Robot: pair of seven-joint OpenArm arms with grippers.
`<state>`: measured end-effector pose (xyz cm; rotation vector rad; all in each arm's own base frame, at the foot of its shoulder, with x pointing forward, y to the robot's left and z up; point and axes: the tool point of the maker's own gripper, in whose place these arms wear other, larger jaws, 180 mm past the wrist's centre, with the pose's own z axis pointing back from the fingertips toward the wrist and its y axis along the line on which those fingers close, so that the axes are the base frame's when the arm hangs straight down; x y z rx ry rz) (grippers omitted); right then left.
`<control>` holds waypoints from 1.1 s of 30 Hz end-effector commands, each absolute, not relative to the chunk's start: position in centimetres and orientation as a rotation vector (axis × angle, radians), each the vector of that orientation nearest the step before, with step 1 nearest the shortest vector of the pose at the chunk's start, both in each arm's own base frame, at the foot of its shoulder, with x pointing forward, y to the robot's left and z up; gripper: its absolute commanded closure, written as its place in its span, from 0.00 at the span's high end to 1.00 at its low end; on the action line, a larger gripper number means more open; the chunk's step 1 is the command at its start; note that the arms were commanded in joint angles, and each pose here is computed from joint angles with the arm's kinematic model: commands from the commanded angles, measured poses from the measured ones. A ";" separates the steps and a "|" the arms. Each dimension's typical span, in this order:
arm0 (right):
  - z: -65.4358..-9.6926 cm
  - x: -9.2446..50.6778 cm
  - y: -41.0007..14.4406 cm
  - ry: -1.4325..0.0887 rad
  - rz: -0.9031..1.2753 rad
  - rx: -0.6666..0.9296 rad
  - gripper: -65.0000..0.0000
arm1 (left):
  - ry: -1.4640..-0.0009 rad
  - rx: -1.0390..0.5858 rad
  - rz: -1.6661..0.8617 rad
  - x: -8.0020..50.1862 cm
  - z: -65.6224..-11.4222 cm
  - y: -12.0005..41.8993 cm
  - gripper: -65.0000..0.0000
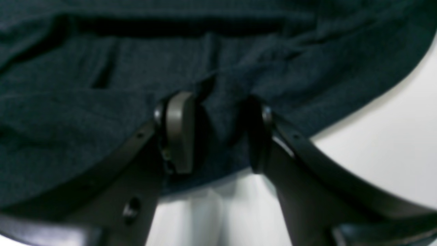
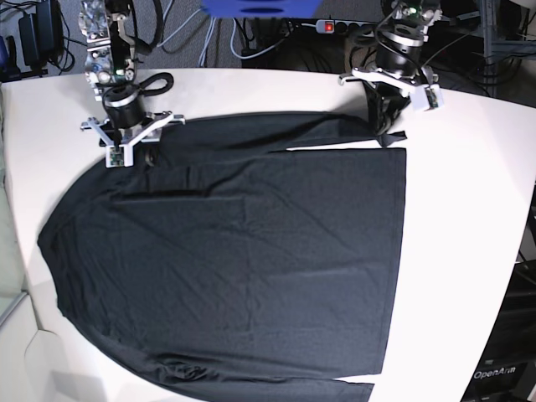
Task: Fold the T-shirt properly
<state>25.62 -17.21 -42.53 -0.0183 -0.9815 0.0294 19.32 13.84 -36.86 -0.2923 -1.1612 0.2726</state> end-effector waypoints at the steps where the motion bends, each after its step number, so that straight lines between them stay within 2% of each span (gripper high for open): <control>1: -42.1 26.1 -17.4 -1.001 0.036 -0.025 0.40 | -1.199 -0.298 0.270 19.5 -35.9 13.9 0.00; 10: -42.1 26.1 -17.5 -1.002 0.036 -0.025 0.37 | -1.200 -0.298 0.270 19.5 -35.9 13.9 0.00; 16: -41.7 26.7 -17.5 -1.018 0.036 -0.025 0.13 | -1.202 -0.298 0.270 19.6 -35.9 13.9 0.00; 20: -41.6 26.8 -17.4 -1.022 0.036 -0.025 0.02 | -1.202 -0.298 0.270 19.6 -35.9 13.9 0.00; 33: -38.8 28.1 -17.2 -1.099 0.040 -0.021 0.01 | -1.203 -0.299 0.269 19.7 -35.8 13.9 0.00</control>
